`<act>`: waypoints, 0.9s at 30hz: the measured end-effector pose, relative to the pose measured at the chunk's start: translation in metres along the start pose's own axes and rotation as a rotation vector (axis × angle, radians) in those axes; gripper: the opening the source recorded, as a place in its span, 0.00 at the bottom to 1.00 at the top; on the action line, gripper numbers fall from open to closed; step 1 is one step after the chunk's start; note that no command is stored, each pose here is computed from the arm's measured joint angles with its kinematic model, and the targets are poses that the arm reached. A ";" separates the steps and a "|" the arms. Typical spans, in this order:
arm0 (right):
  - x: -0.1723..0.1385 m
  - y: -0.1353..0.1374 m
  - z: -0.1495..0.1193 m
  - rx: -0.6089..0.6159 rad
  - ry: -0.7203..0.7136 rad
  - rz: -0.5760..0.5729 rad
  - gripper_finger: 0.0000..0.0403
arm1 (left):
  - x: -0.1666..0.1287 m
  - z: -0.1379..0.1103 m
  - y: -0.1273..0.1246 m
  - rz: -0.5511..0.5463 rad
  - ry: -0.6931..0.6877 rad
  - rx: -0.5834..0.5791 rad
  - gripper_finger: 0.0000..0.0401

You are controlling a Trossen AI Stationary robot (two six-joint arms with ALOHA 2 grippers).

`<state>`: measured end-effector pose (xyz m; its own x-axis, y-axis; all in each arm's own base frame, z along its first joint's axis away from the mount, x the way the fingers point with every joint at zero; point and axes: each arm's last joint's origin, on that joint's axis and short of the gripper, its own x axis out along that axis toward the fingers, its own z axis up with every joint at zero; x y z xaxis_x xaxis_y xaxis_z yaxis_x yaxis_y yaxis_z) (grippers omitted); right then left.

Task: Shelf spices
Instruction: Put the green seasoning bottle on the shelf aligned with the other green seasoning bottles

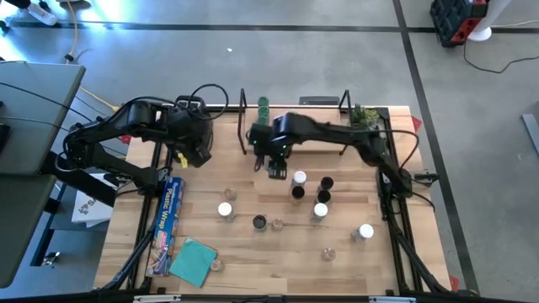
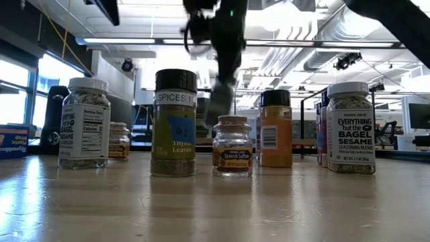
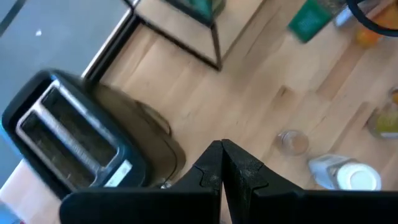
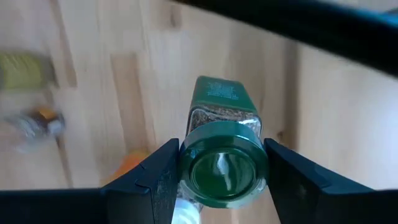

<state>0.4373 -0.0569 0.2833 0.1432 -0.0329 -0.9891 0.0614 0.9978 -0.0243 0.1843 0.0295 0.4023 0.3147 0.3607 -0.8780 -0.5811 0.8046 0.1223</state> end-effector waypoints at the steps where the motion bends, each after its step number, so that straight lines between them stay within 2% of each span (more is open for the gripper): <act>1: 0.010 0.000 0.001 -0.009 0.032 0.004 0.47 | 0.000 0.000 0.000 0.002 0.003 -0.001 0.00; 5: 0.040 0.004 0.005 -0.053 0.095 0.018 0.47 | 0.000 0.000 0.000 -0.008 -0.001 -0.005 0.00; 12: 0.054 0.009 0.014 -0.109 0.063 0.025 0.48 | 0.000 0.001 0.000 -0.010 -0.005 -0.015 0.00; 18: 0.059 0.008 0.022 -0.105 -0.006 -0.003 0.64 | 0.000 0.001 0.000 -0.010 -0.005 -0.015 0.00; 23: 0.050 0.007 0.026 -0.104 -0.058 -0.022 0.67 | 0.000 0.001 0.000 -0.010 -0.005 -0.015 0.00; 27: 0.017 0.006 0.025 -0.102 -0.122 -0.052 0.68 | 0.000 0.001 -0.001 -0.014 -0.003 -0.015 0.00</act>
<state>0.4649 -0.0526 0.2699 0.2613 -0.0851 -0.9615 -0.0276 0.9950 -0.0956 0.1850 0.0292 0.4026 0.3252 0.3512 -0.8780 -0.5881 0.8022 0.1030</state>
